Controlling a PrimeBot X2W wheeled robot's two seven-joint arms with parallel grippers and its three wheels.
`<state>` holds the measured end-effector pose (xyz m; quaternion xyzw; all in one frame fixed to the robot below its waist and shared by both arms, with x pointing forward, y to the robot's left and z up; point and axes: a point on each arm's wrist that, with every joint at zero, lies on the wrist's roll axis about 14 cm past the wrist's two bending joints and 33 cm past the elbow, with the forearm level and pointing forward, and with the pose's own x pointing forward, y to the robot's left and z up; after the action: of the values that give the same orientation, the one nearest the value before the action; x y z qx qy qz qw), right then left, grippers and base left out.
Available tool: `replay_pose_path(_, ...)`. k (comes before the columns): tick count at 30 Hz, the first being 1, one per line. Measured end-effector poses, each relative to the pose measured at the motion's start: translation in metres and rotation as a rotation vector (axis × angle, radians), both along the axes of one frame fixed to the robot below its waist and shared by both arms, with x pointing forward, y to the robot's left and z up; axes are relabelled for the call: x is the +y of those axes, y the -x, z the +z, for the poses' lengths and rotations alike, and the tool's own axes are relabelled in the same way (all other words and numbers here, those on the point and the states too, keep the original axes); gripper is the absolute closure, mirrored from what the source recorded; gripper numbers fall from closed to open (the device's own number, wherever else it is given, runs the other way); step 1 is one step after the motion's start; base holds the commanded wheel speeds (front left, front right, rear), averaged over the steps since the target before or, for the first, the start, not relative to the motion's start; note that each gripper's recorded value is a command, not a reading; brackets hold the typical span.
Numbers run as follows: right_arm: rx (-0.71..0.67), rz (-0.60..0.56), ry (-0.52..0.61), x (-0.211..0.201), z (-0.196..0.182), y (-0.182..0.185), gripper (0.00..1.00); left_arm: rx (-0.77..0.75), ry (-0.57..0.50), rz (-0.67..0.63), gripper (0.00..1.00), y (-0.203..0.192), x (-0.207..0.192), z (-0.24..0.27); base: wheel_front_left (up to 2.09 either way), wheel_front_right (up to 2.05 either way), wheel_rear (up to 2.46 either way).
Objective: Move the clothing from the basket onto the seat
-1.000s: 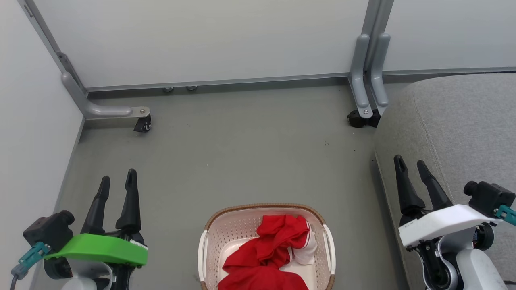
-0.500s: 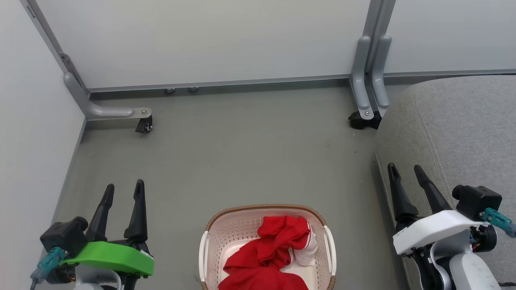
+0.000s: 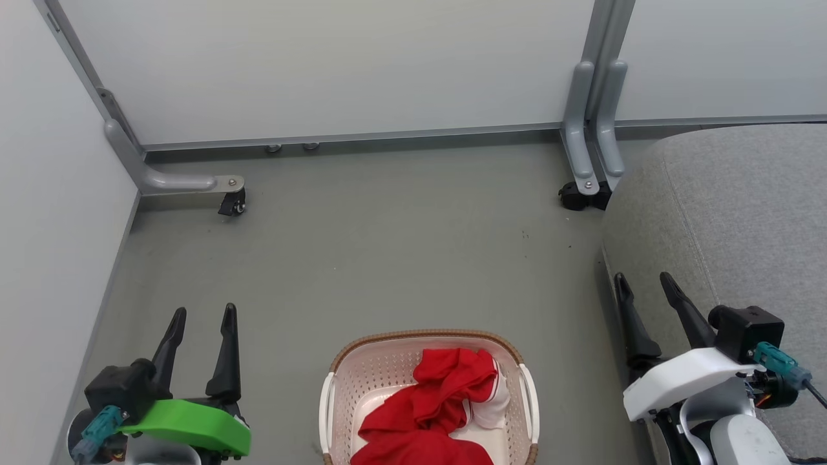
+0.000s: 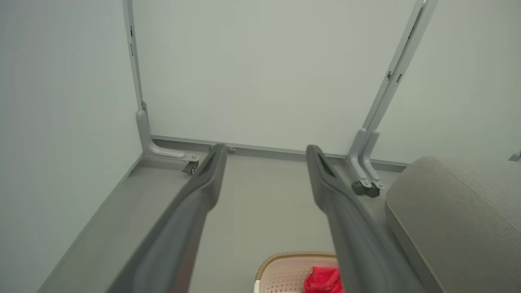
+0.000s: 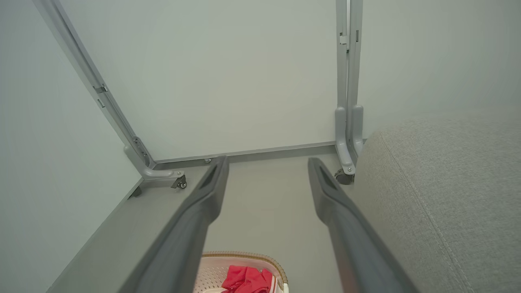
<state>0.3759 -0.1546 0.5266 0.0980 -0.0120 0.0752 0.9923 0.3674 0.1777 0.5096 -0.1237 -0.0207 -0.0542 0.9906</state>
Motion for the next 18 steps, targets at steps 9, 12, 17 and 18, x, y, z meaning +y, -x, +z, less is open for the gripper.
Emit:
replay_pose_path(9, -0.004, 0.005, 0.062, 0.0032, -0.0015, 0.0015, 0.0, -0.002, -0.063, -0.004, 0.0, 0.0024, -0.0009, -0.0043, 0.0, 0.0, 0.0)
replay_pose_path(12, -0.005, 0.007, 0.081, 0.0043, -0.0018, 0.0023, 0.0, -0.004, -0.078, -0.004, 0.0, 0.0031, -0.0007, -0.0051, 0.0, 0.0, 0.0)
replay_pose_path(17, -0.008, 0.012, 0.111, 0.0064, -0.0026, 0.0042, 0.0, -0.009, -0.117, -0.007, 0.0, 0.0043, -0.0018, -0.0062, 0.0, 0.0, 0.0)
replay_pose_path(18, -0.008, 0.012, 0.116, 0.0065, -0.003, 0.0046, 0.0, -0.01, -0.121, -0.008, 0.0, 0.0045, -0.002, -0.0064, 0.0, 0.0, 0.0)
